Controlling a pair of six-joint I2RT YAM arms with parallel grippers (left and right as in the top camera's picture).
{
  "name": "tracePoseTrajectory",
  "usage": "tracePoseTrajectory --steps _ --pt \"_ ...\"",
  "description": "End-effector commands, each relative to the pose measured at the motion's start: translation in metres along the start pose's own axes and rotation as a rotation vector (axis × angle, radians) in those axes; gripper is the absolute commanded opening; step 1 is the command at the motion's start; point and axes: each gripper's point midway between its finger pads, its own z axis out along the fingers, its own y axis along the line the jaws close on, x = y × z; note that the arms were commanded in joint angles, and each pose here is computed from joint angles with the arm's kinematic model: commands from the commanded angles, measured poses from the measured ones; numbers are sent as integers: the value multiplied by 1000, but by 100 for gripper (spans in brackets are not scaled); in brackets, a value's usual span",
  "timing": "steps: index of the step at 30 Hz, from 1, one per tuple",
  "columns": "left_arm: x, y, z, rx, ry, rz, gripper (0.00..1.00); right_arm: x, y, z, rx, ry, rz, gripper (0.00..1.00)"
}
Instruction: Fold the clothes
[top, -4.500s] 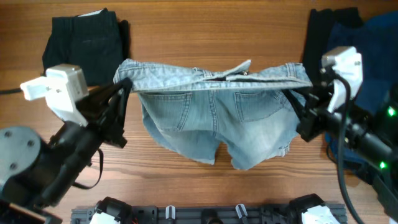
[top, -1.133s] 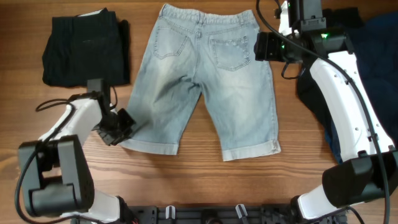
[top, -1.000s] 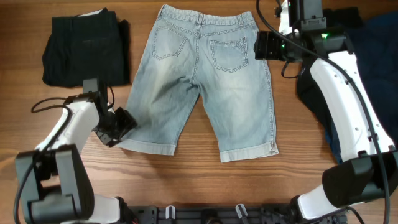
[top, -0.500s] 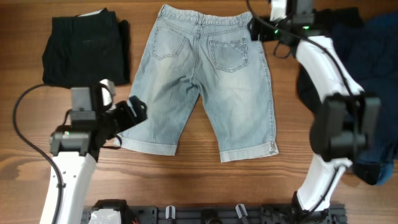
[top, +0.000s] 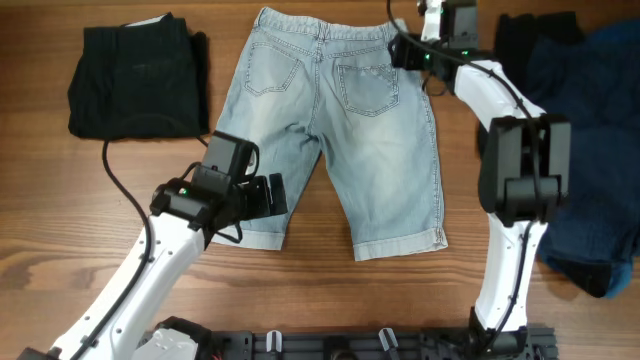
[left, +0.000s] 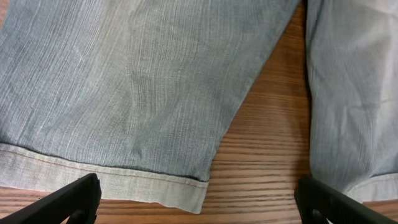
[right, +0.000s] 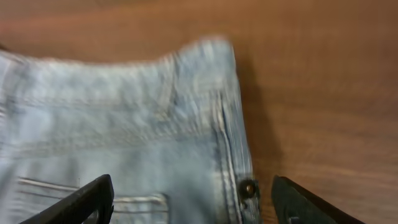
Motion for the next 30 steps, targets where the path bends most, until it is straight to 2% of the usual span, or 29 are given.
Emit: tracePoseTrajectory --steps 1,4,6,7,8,10,12,15,19,23,25,28,29,30 --pt "-3 1 2 -14 -15 -17 100 18 -8 17 -4 34 31 82" --pt "-4 1 3 -14 -14 -18 100 13 -11 17 4 15 29 82" --pt "-3 1 4 -16 -10 -18 100 13 -11 17 3 14 42 74" --pt "-3 1 4 -16 -11 -18 100 14 -11 17 4 21 57 62" --pt "-4 1 4 -15 -12 -18 100 18 -9 16 -6 35 60 30" --pt "-6 0 4 -10 -21 -17 99 26 -10 14 -2 72 71 4" --pt "-10 -3 4 0 -37 -19 100 26 -15 4 9 96 87 4" --pt "-13 -6 4 13 -50 -19 100 6 -31 -30 53 82 115 4" --pt "-15 -7 4 17 -58 -18 100 -18 -65 -113 195 74 284 4" --pt "-18 -9 3 29 -68 -17 99 11 -107 -174 382 176 466 4" --pt "-19 -10 3 34 -72 -16 100 41 -122 -193 428 284 534 6" --pt "-19 -10 3 35 -73 -16 100 62 -132 -204 487 356 558 8" --pt "-19 -10 3 35 -73 -16 100 66 -135 -207 507 368 557 11" --pt "-19 -10 3 34 -73 -16 100 67 -136 -208 512 373 554 19"
